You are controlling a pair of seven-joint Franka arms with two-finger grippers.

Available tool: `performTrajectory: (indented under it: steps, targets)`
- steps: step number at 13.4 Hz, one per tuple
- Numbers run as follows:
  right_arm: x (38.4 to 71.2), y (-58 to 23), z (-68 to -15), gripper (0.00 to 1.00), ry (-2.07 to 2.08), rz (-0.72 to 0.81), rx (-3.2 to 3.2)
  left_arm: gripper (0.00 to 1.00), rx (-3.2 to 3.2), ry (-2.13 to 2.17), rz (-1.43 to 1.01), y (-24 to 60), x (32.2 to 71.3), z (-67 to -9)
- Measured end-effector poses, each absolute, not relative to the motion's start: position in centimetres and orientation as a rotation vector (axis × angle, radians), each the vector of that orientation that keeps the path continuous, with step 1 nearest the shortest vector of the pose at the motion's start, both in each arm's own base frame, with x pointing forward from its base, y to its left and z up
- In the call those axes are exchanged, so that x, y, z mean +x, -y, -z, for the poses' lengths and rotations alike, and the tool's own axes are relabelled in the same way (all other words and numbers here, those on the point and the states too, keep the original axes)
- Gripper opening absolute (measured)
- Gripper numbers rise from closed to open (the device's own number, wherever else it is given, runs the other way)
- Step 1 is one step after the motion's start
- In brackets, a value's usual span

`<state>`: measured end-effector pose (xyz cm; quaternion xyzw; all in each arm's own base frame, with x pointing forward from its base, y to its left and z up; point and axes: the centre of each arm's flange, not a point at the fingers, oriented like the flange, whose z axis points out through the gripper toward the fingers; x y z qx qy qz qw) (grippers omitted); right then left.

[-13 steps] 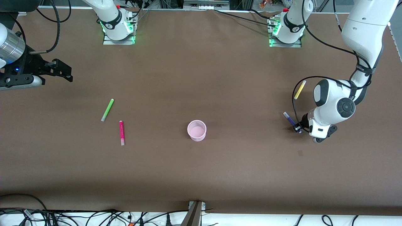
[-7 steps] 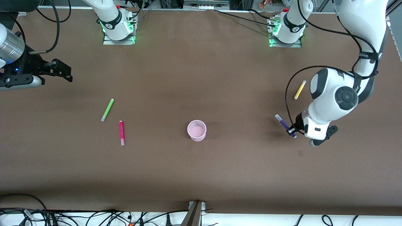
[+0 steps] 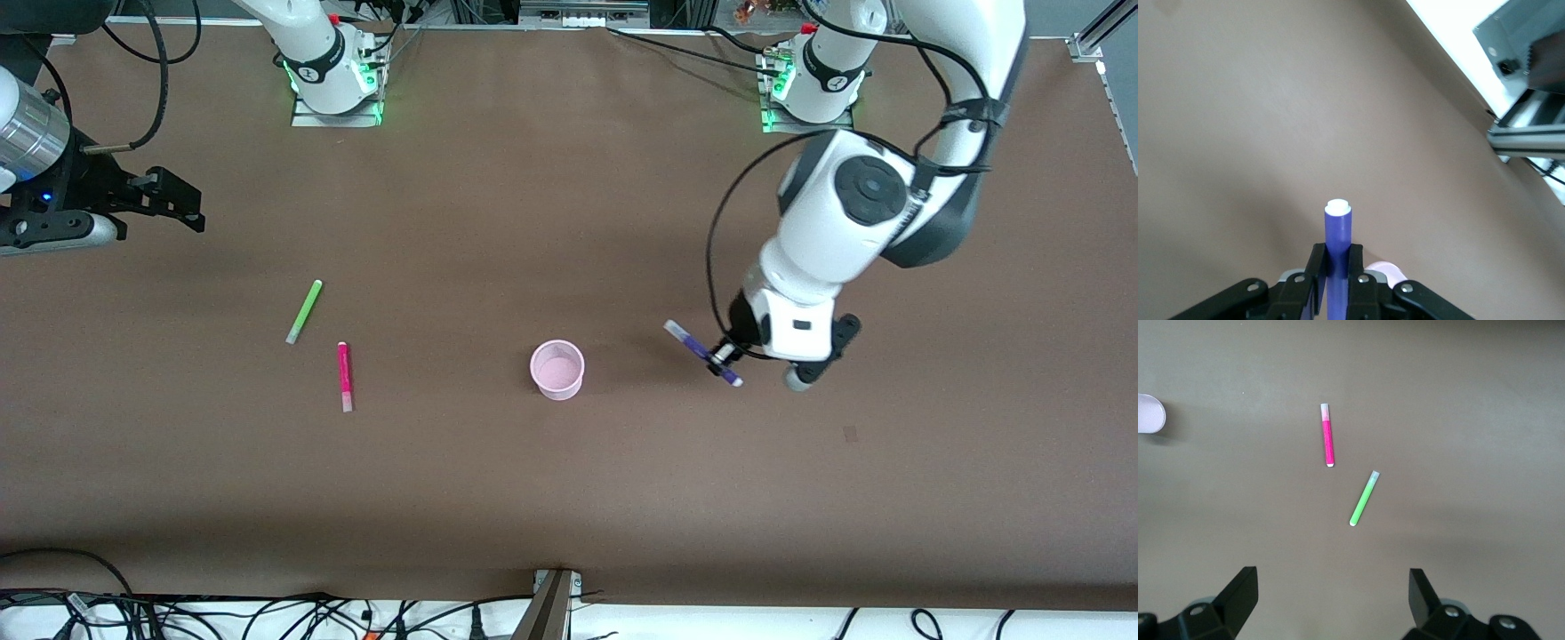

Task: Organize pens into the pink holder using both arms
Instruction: 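Carry the blue marker into the pink holder while the right gripper reaches out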

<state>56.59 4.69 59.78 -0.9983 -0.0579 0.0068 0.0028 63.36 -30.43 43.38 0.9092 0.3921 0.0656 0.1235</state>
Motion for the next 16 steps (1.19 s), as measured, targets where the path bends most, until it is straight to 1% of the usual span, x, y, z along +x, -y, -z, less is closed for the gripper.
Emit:
performTrajectory:
  steps: [3,9,12,16]
  targets:
    - [56.6,-4.7,-59.8,1.00,0.182,-0.021,-3.131,0.17,2.632,-1.260,-0.314,36.1,62.4,-42.2]
    - [56.9,-4.2,-59.3,1.00,0.168,-0.035,-3.133,0.17,2.564,-1.375,-0.613,46.2,59.6,-37.1]
    - [58.3,-4.5,-55.6,1.00,0.168,-0.134,-3.137,0.17,2.566,-1.375,-0.778,48.8,58.0,-34.2]
    - [60.0,-4.7,-50.5,1.00,0.171,-0.266,-3.139,0.17,2.595,-1.329,-0.915,50.6,57.1,-32.2]
